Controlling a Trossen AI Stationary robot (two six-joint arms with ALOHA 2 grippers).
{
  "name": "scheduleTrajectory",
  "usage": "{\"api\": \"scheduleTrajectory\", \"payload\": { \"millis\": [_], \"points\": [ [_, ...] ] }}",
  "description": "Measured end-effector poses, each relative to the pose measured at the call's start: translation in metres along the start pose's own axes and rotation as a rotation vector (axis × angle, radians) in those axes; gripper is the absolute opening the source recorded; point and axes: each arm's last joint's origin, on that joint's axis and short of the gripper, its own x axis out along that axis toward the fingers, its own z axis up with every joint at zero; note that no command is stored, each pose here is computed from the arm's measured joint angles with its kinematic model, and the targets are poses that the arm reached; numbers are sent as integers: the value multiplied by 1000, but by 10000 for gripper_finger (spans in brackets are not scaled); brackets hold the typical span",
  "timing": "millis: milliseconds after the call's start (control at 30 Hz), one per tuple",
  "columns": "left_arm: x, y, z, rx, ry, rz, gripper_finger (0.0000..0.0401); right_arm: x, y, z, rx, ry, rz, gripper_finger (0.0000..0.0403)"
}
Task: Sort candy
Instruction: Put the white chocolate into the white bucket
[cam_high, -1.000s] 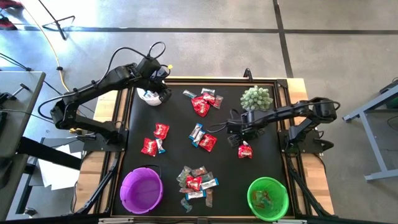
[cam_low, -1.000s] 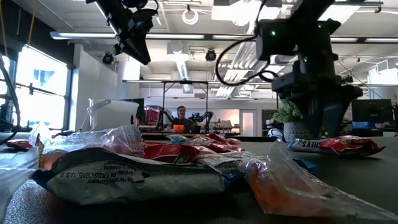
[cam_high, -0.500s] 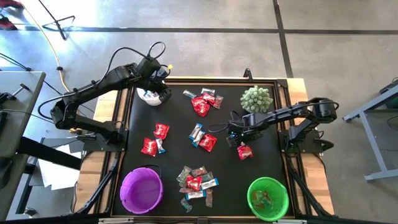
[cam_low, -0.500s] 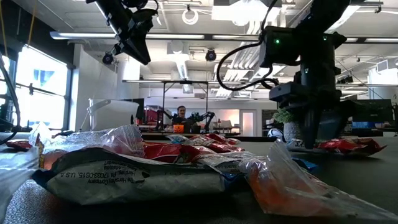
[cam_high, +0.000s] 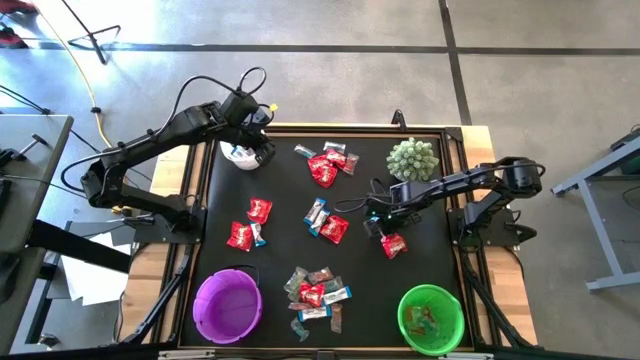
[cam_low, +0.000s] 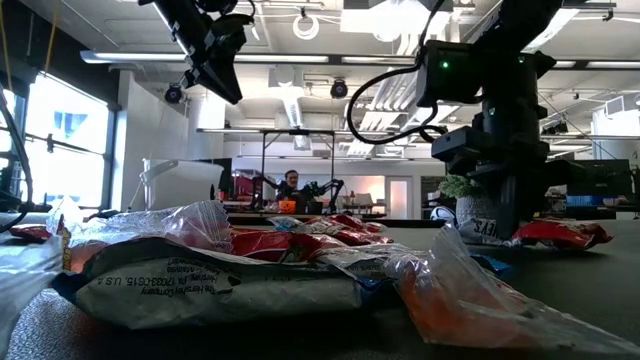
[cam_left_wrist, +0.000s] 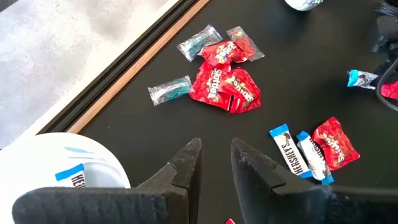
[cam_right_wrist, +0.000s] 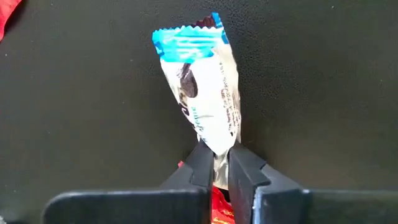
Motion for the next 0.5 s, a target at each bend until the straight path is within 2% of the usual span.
{"api": "scheduleTrajectory", "payload": {
  "millis": [267,500],
  "points": [
    [0,0,0,0,0,0,70,-7,7,2,2,-23,45,5],
    [0,0,3,2,-29,-3,70,-45,39,12,-93,-171,116,2]
  ]
}}
